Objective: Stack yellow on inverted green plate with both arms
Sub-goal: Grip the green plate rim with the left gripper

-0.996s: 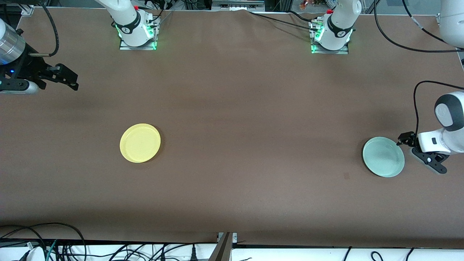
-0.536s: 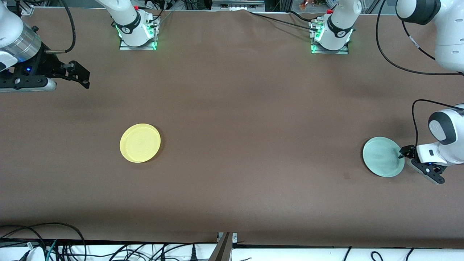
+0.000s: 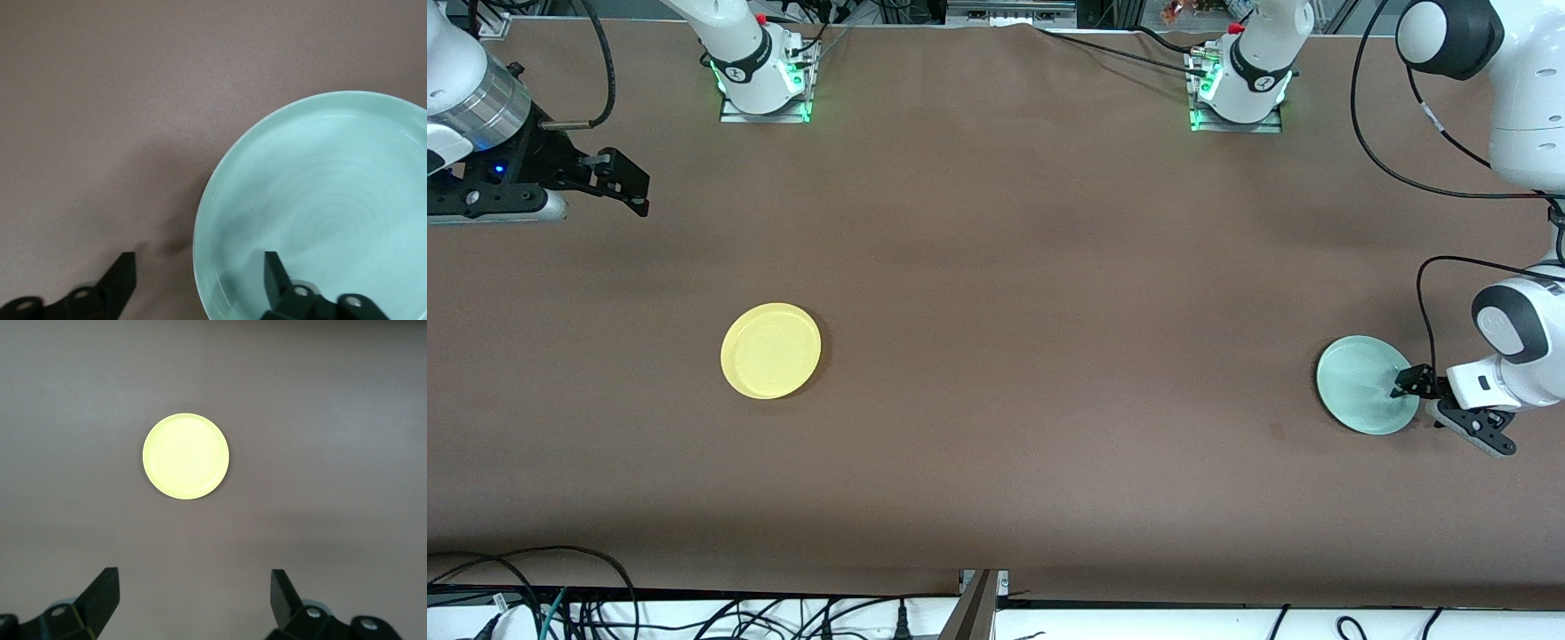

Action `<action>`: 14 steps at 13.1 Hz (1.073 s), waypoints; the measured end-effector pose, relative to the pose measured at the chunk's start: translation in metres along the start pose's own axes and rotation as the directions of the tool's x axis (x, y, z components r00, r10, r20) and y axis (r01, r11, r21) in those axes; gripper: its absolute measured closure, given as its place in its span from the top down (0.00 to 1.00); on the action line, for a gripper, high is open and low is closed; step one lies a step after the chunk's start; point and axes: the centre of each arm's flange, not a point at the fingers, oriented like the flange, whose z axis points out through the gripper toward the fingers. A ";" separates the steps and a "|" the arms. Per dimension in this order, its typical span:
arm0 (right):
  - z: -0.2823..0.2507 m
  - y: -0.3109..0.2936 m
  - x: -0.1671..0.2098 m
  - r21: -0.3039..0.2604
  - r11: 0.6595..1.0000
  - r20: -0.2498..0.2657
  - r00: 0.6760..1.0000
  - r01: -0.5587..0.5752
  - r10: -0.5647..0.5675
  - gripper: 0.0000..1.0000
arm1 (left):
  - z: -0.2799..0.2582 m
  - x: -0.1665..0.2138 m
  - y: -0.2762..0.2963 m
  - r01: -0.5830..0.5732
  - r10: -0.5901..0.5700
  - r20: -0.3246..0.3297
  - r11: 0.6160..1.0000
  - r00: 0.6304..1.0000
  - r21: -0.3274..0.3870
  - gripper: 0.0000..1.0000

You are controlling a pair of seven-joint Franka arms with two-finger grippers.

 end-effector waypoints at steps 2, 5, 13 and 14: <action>-0.002 0.002 0.000 0.000 1.000 -0.005 1.000 -0.003 0.003 1.00 | 0.001 -0.003 -0.002 0.005 -0.005 0.000 1.000 1.000 -0.002 0.57; -0.004 0.005 0.001 0.001 1.000 -0.008 1.000 -0.009 0.009 1.00 | 0.010 -0.008 -0.005 0.014 -0.014 0.003 1.000 1.000 -0.009 0.25; -0.003 0.006 0.001 0.000 1.000 -0.006 1.000 -0.010 0.010 1.00 | -0.029 0.002 -0.005 0.001 0.000 0.012 0.998 1.000 -0.056 0.01; -0.002 0.005 0.001 0.000 1.000 -0.004 1.000 -0.010 0.010 1.00 | -0.044 0.007 0.000 -0.016 0.018 0.019 0.998 1.000 -0.067 0.01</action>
